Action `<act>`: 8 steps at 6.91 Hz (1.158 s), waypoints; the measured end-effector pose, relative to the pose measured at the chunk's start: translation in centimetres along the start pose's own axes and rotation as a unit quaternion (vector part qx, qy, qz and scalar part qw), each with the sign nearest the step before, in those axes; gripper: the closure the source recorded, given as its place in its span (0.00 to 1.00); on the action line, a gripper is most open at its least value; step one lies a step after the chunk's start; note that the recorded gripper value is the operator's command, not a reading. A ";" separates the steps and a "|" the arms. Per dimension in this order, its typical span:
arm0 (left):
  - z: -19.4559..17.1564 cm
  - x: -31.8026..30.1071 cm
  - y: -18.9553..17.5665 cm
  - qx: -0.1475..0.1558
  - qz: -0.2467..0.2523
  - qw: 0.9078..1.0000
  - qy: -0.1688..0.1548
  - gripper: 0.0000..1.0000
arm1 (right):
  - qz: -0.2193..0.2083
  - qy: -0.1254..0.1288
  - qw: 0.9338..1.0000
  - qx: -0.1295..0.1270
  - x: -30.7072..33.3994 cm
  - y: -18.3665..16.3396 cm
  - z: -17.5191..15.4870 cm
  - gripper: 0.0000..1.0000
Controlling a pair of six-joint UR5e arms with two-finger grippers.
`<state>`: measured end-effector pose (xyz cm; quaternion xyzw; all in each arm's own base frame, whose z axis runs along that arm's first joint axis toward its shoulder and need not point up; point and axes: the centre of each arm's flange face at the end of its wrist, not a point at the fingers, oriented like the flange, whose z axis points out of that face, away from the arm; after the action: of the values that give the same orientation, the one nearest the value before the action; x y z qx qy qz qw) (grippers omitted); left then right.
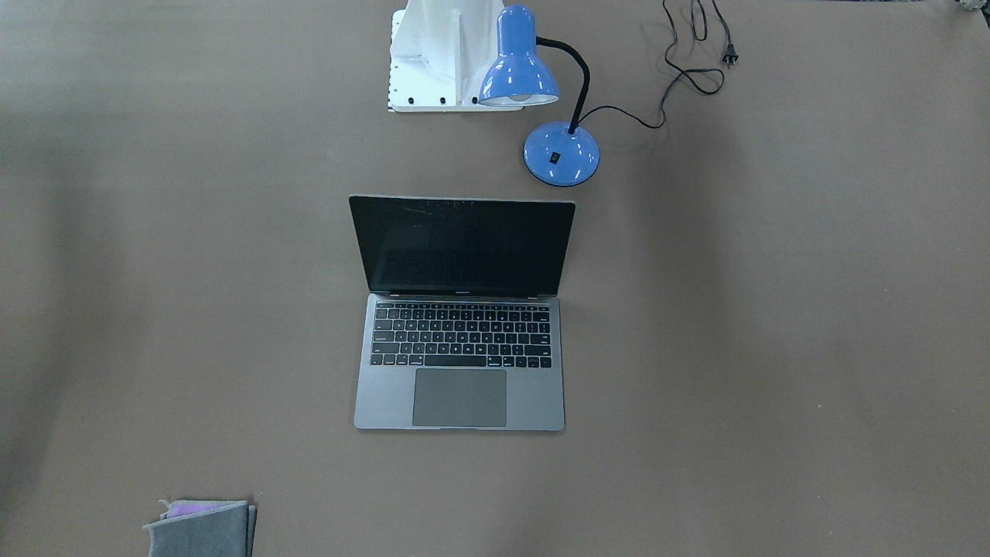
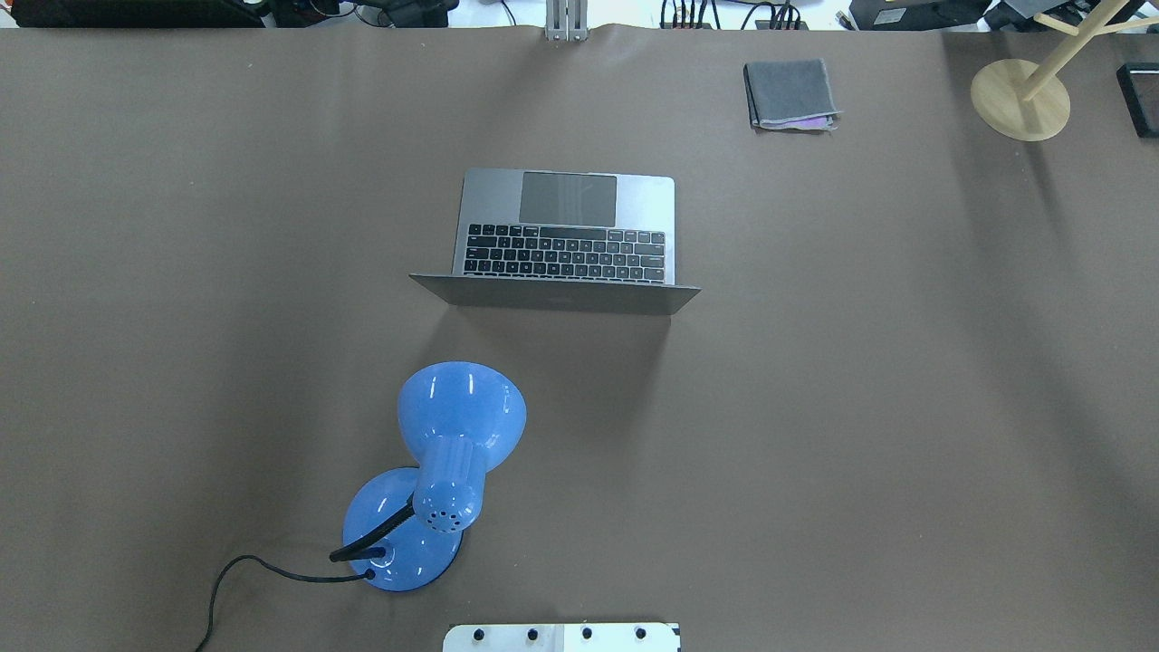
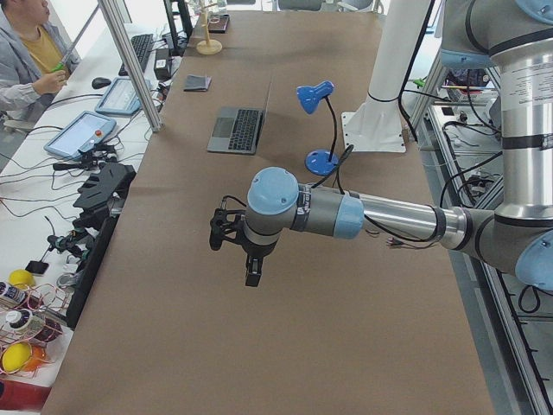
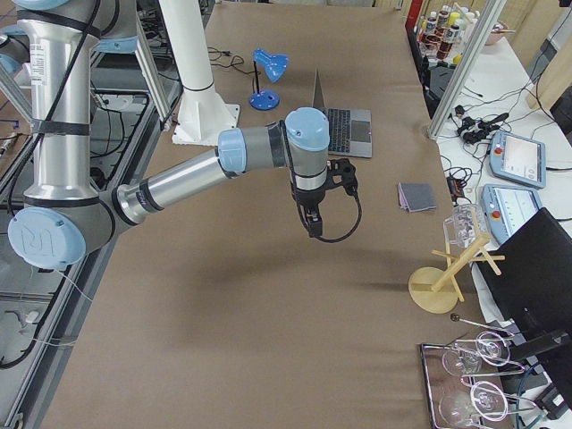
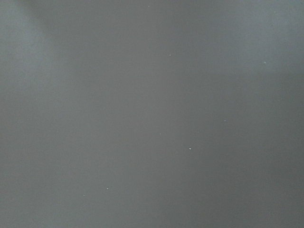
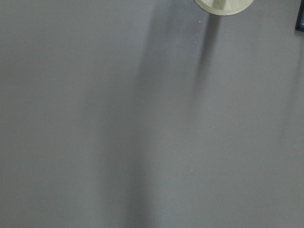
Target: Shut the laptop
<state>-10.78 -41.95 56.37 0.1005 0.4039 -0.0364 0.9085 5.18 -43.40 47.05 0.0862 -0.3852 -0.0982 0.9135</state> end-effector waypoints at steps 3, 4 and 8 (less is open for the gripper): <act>-0.1 0.4 -0.1 0.001 0.007 1.000 0.000 0.02 | 0.000 -0.002 1.000 0.000 0.0 0.1 0.1 0.00; -0.1 0.4 -0.2 0.001 0.007 1.000 0.001 0.02 | -0.001 -0.004 1.000 -0.001 0.0 0.2 0.1 0.00; 0.0 1.1 -1.6 -0.023 0.015 0.999 -0.029 0.02 | 0.008 -0.005 1.000 -0.004 0.3 0.4 0.4 0.00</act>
<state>-10.33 -43.46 55.33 0.0850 0.3767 -0.0163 0.9223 5.10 -43.07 47.62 0.0787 -0.3900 -0.0930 0.9127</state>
